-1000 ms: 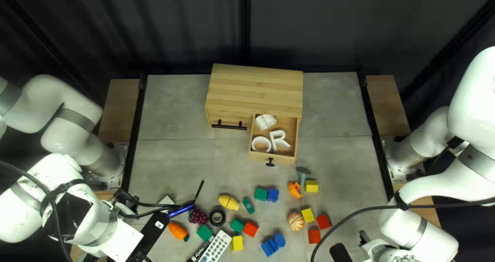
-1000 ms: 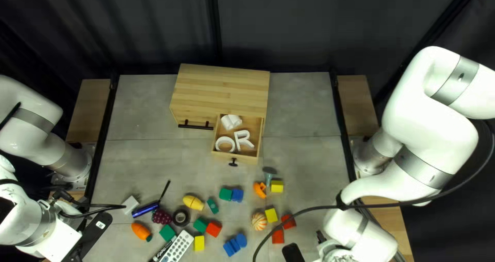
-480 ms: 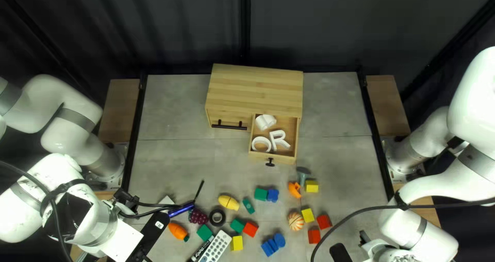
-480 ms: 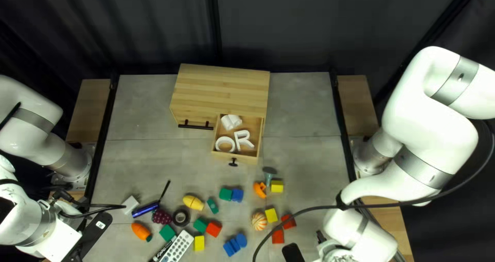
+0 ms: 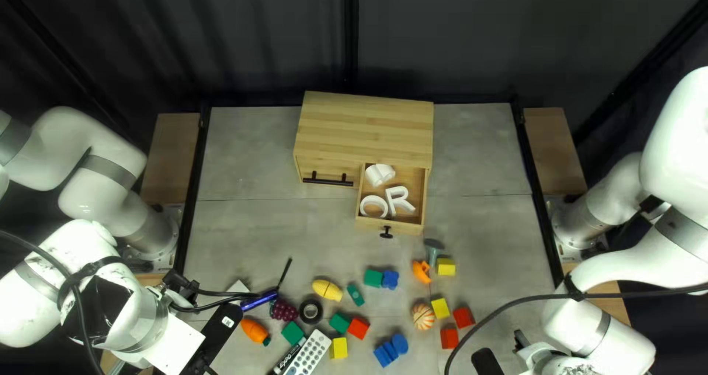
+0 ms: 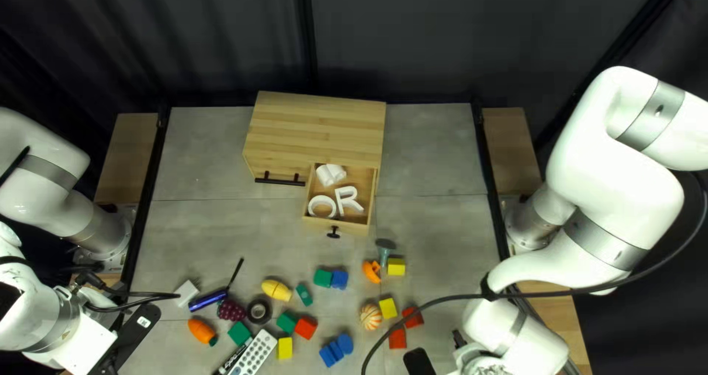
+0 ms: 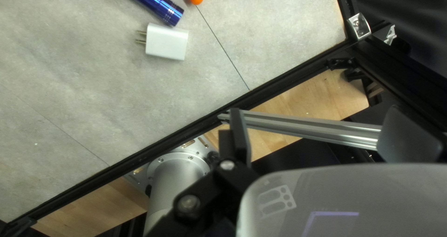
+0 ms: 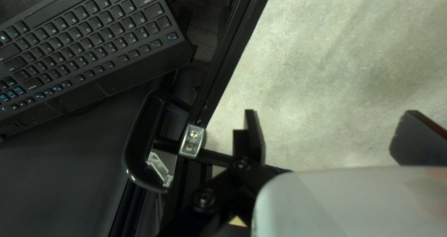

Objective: Open drawers and place objects into drawer and close

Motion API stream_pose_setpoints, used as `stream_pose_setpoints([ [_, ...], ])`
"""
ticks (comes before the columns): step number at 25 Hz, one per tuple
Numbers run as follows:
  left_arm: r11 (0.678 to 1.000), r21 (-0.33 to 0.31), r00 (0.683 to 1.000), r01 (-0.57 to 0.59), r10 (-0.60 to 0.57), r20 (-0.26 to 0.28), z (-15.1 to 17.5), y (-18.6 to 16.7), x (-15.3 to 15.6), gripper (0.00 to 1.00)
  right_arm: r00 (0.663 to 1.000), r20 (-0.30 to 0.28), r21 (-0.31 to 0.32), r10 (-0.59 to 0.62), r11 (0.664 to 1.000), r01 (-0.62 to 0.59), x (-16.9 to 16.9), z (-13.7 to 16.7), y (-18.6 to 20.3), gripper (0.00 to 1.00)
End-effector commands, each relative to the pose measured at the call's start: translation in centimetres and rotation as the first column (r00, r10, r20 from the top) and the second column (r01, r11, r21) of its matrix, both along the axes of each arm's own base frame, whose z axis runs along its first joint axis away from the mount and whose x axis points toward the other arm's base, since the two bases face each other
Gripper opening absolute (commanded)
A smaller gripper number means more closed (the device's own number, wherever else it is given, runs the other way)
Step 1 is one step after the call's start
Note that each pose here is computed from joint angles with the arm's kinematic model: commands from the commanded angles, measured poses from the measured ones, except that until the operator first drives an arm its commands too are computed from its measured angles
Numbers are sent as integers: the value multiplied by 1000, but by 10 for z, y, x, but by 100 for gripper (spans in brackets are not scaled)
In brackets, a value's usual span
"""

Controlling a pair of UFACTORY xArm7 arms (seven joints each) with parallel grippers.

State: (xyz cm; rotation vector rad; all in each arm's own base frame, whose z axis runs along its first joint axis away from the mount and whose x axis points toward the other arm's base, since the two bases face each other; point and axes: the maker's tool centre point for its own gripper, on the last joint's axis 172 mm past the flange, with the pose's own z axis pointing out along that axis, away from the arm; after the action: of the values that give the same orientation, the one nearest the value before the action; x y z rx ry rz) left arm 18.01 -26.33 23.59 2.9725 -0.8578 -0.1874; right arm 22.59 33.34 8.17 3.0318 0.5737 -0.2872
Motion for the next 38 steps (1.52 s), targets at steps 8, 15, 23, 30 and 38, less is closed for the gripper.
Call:
stream_pose_setpoints([
  [8, 1000, 0, 1000, 0, 0, 0, 0, 0, 0, 100, 1000, 0, 0, 0, 1000, 0, 0, 0, 0, 100],
  [15, 1000, -6, 1000, -16, 16, -14, -2, -4, 1, 100, 1000, 0, 0, 0, 1000, 0, 0, 0, 0, 100],
  [23, 999, 5, 999, -37, 38, -15, -18, -3, 20, 100, 1000, 0, 0, 0, 1000, 0, 0, 0, 0, 100],
  [30, 988, 58, 987, -146, 141, 81, -49, 18, 37, 100, 1000, 0, 0, 0, 1000, 0, 0, 0, 0, 100],
  [38, 993, 81, 993, -83, 76, 88, -97, 31, 38, 100, 1000, 0, 0, 0, 1000, 0, 0, 0, 0, 100],
])
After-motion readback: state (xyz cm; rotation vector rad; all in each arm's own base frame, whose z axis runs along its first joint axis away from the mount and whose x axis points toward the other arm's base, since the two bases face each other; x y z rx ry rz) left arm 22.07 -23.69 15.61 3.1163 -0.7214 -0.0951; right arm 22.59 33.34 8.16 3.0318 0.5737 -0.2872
